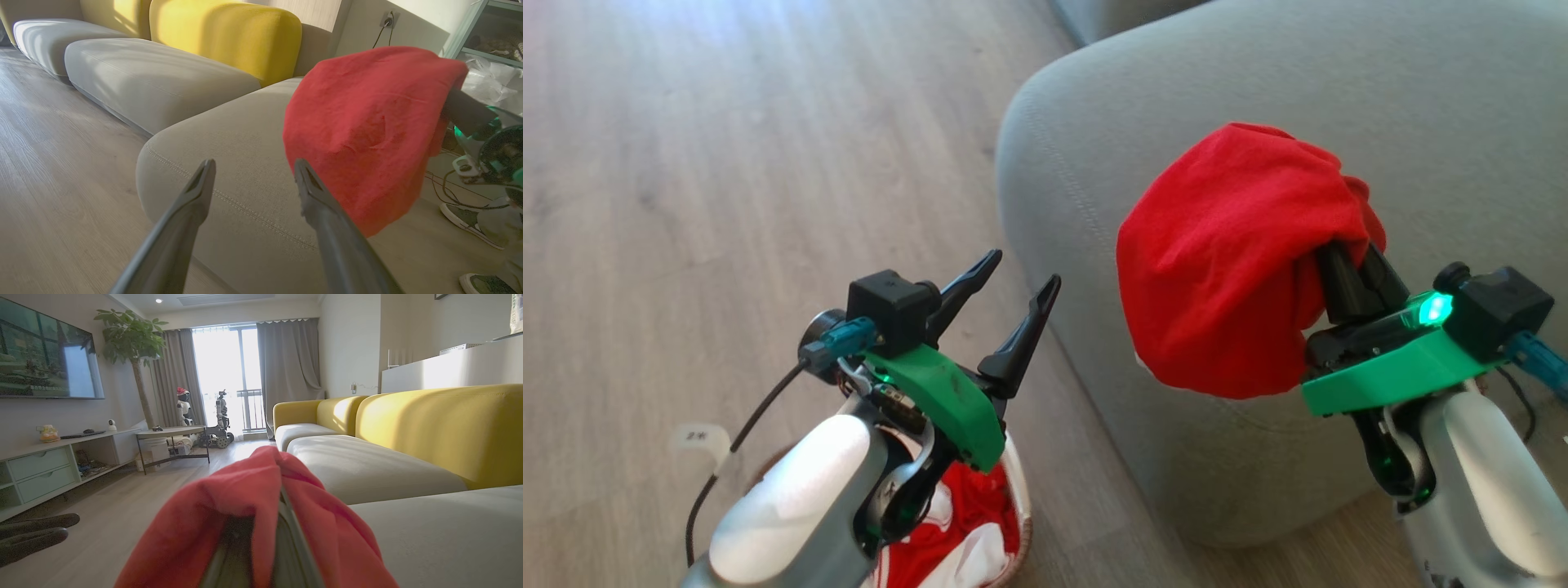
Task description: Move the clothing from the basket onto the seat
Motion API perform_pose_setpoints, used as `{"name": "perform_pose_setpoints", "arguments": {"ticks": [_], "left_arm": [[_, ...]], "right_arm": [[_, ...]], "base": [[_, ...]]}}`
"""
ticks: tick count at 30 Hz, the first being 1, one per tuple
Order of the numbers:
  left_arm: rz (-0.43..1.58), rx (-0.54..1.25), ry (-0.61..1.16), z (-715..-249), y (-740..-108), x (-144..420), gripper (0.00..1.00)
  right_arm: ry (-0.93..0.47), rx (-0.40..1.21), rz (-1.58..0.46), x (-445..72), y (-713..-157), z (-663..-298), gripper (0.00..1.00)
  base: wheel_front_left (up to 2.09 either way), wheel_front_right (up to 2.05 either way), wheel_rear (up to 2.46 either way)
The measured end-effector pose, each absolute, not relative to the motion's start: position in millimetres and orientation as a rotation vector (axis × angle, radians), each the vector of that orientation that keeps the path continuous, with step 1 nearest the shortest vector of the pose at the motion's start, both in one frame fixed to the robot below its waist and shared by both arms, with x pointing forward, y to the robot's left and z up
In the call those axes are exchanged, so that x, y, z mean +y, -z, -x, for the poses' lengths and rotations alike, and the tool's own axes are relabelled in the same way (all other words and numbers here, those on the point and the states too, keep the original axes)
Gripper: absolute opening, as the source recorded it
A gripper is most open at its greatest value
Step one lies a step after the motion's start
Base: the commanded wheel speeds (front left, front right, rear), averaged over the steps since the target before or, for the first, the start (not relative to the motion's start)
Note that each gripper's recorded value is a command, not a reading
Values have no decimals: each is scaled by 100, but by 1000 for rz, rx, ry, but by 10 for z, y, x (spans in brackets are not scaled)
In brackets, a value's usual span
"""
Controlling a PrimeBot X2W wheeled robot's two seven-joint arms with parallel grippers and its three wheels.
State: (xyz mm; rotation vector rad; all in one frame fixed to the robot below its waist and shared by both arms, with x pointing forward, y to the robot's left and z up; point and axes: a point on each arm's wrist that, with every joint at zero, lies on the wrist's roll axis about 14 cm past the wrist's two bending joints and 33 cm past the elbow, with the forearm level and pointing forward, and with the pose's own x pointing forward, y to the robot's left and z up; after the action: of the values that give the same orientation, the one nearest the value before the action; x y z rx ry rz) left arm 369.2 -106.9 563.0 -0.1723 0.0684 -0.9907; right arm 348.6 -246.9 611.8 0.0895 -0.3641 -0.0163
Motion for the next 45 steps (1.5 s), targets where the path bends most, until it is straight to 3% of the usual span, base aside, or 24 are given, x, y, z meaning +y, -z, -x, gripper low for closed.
{"name": "perform_pose_setpoints", "arguments": {"ticks": [19, 33, 45], "left_arm": [[177, 97, 1173, -3501, -5535, -1644, 100], [186, 85, 1181, -3527, -5557, -1670, 100], [185, 103, 1175, -3691, -5408, -1581, 100]], "right_arm": [[246, -379, -36, -3106, -6148, -2918, 0], [245, -354, -23, -3101, -6125, -2974, 0], [232, -245, 36, -3304, -5954, -3474, 0]], "base": [[0, 0, 0], [0, 0, 0], [0, 0, 0]]}}
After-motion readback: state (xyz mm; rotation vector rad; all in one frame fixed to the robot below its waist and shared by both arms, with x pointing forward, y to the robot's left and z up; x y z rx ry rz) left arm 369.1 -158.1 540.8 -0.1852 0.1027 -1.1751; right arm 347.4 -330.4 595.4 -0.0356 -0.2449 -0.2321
